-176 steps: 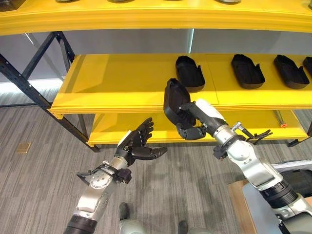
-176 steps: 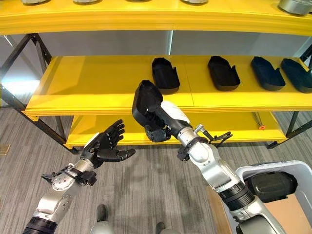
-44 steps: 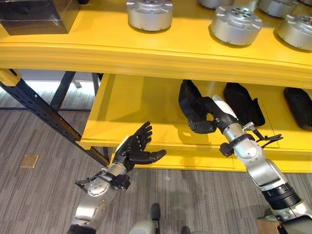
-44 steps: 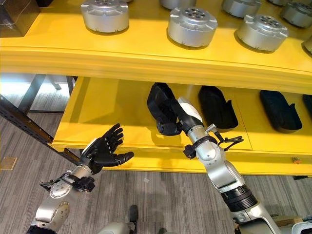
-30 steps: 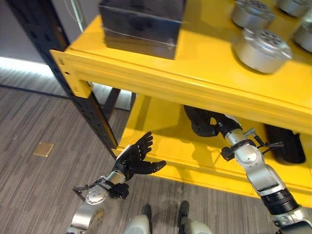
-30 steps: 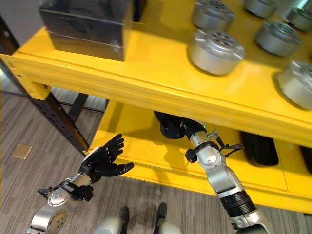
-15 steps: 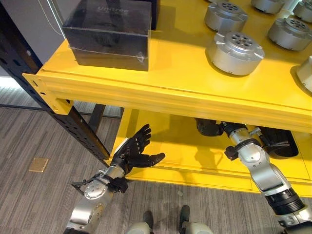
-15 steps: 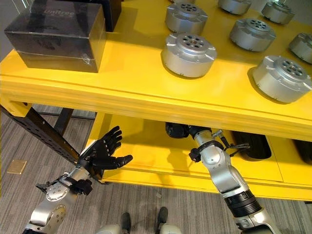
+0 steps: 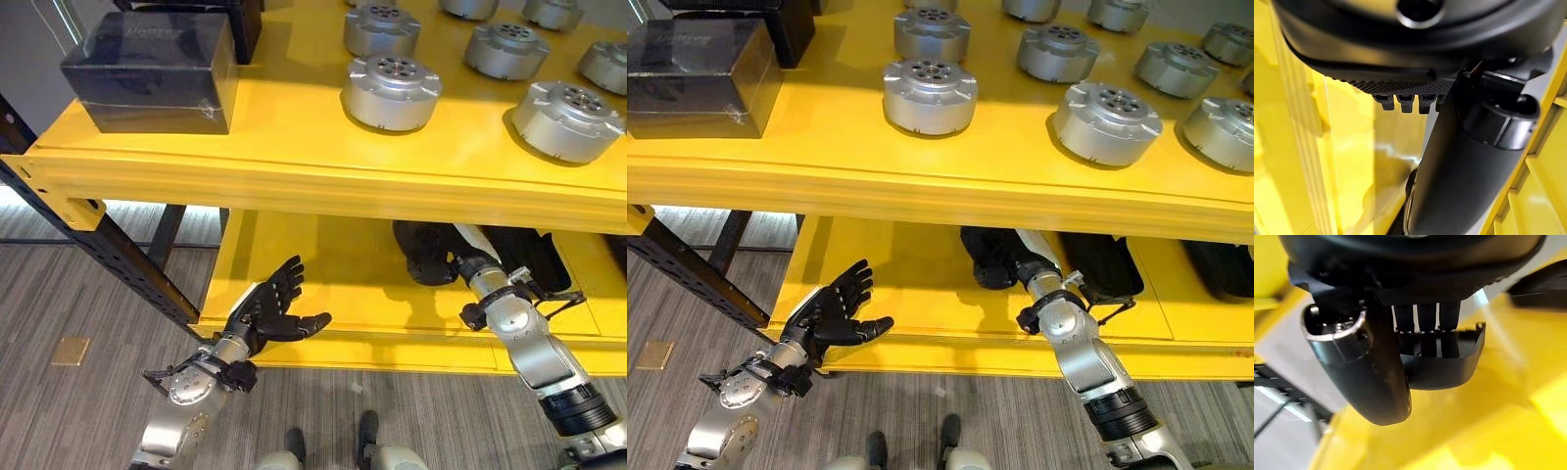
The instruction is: Move parts from the plastic box to the shelf.
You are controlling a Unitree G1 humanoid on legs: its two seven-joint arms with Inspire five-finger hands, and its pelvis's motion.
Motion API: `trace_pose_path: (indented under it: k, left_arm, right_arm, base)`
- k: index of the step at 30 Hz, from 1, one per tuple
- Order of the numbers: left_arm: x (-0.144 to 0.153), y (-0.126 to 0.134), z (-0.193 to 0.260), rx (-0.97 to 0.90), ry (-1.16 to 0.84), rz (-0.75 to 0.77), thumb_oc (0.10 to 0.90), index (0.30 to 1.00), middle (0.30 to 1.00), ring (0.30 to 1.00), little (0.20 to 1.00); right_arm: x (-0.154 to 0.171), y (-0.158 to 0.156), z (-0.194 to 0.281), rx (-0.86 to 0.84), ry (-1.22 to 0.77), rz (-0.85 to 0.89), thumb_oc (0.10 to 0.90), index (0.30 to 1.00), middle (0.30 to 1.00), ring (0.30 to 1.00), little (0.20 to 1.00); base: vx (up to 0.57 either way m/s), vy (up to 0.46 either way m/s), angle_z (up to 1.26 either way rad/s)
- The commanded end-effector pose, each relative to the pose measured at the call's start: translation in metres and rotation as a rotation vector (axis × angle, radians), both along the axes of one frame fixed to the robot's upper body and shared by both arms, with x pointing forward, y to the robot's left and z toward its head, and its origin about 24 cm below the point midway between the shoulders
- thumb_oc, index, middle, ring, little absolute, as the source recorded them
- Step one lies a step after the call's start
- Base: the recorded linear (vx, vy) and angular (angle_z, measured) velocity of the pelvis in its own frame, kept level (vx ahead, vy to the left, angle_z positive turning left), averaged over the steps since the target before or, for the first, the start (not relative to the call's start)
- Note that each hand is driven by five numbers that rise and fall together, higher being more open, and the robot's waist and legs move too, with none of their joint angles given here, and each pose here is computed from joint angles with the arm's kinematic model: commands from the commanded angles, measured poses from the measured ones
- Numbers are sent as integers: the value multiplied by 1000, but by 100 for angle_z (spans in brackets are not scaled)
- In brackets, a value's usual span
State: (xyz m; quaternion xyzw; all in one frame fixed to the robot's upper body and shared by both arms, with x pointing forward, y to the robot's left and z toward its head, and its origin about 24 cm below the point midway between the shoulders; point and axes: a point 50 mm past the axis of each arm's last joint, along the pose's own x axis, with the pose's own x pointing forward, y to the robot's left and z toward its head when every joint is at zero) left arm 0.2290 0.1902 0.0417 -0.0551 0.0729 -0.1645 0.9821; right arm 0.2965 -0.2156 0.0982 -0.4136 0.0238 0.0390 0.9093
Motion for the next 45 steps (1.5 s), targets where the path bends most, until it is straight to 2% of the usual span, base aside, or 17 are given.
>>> trace_pose_path:
  k: [1, 5, 7, 10, 13, 14, 29, 45]
  left_arm:
    - [7, -13, 34, -71, -174, -81, 900, 1000, 1000, 1000, 1000]
    - [7, -12, 34, -51, -164, -81, 900, 1000, 1000, 1000, 1000]
    - [17, -13, 50, -34, -233, -97, 900, 1000, 1000, 1000, 1000]
    - [30, -15, 74, -32, -330, -111, 900, 1000, 1000, 1000, 1000]
    - [36, -25, 99, -48, -446, -118, 900, 1000, 1000, 1000, 1000]
    - [36, -34, 117, -66, -515, -127, 900, 1000, 1000, 1000, 1000]
    - [34, -35, 122, -73, -545, -140, 900, 1000, 1000, 1000, 1000]
    - [34, -36, 119, -74, -538, -147, 900, 1000, 1000, 1000, 1000]
  right_arm:
    - [15, -4, 71, -61, -310, 8, 400, 300, 300, 300, 300]
    - [16, -3, 75, -124, -292, 28, 400, 300, 300, 300, 300]
    - [25, 6, 93, -115, -324, 54, 400, 300, 300, 300, 300]
    - [32, 9, 124, -193, -425, 69, 400, 300, 300, 300, 300]
    - [29, 21, 168, -349, -537, 142, 400, 300, 300, 300, 300]
    - [20, 44, 199, -501, -599, 216, 400, 300, 300, 300, 300]
    - [11, 65, 228, -589, -686, 232, 400, 300, 300, 300, 300]
    - [9, 77, 222, -775, -630, 293, 400, 300, 300, 300, 300]
  base:
    - [64, -56, -5]
    - [12, -63, -2]
    - [-393, -119, -3]
    - [-434, -77, 8]
    - [-495, -92, 18]
    - [-442, -105, 1]
    - [-47, -22, -5]
    - [-4, -3, 1]
